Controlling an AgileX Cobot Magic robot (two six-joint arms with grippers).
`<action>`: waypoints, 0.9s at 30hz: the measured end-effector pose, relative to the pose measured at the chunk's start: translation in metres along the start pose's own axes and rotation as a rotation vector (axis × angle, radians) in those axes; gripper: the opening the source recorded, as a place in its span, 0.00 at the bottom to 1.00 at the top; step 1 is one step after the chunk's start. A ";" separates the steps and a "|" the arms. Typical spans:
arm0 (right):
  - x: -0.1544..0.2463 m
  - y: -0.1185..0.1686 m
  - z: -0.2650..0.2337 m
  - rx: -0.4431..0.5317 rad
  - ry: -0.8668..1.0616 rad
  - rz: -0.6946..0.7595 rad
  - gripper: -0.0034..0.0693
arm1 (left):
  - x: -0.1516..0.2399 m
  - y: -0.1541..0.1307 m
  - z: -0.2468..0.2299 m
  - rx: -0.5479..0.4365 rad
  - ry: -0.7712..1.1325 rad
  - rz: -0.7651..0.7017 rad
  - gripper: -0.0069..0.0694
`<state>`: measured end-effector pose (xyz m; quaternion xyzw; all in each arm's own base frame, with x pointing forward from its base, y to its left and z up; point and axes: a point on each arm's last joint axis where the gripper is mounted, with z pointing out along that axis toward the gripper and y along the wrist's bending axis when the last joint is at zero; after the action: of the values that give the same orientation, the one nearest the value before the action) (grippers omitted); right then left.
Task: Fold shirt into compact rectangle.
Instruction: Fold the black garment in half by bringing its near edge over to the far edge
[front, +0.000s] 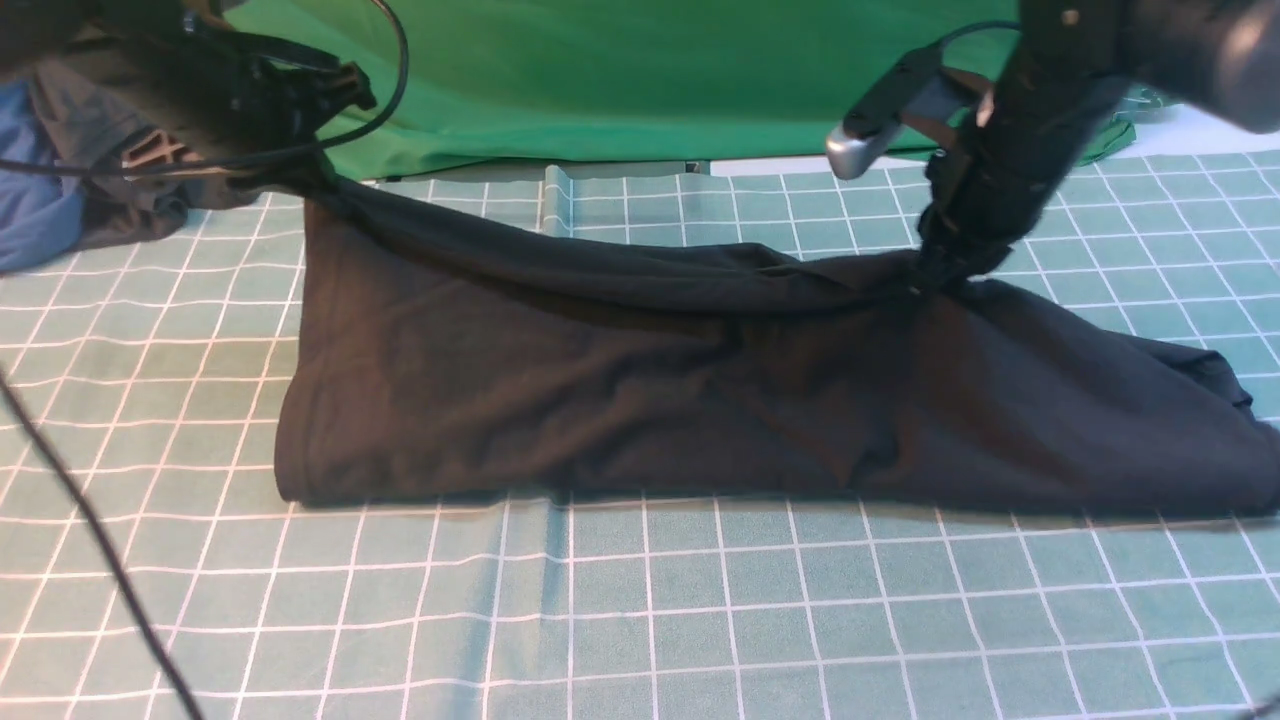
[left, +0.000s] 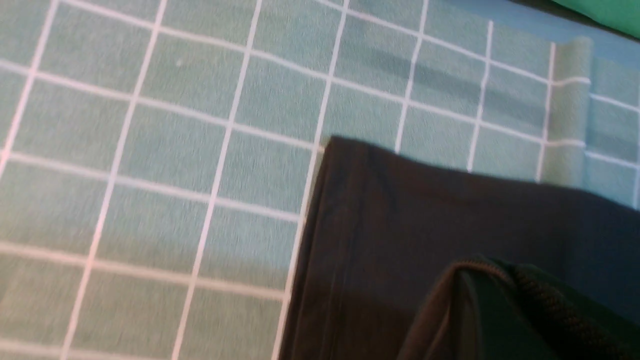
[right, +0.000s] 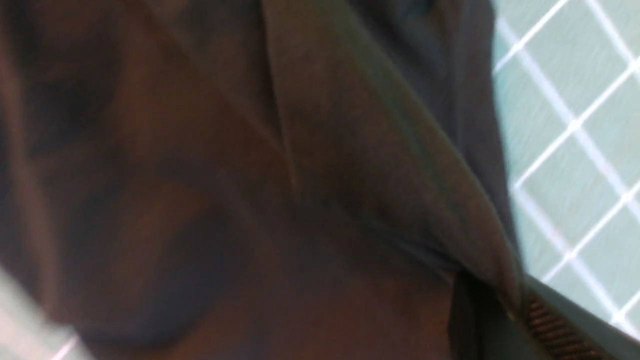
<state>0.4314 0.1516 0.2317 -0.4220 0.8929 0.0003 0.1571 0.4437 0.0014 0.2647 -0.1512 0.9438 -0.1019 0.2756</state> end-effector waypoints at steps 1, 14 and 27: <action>-0.001 -0.001 0.001 0.001 0.000 0.000 0.09 | -0.001 0.000 0.003 0.000 0.001 -0.001 0.10; -0.020 -0.030 0.038 0.078 -0.112 0.040 0.18 | -0.012 0.006 0.048 -0.028 -0.020 -0.052 0.12; -0.026 -0.031 0.009 0.080 -0.189 0.174 0.42 | -0.022 0.013 0.037 -0.153 -0.031 0.004 0.57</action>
<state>0.4726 0.1521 0.2340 -0.3346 0.9066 0.0180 0.2566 0.4788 0.0170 0.2410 -0.1715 0.9448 -0.0264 0.2779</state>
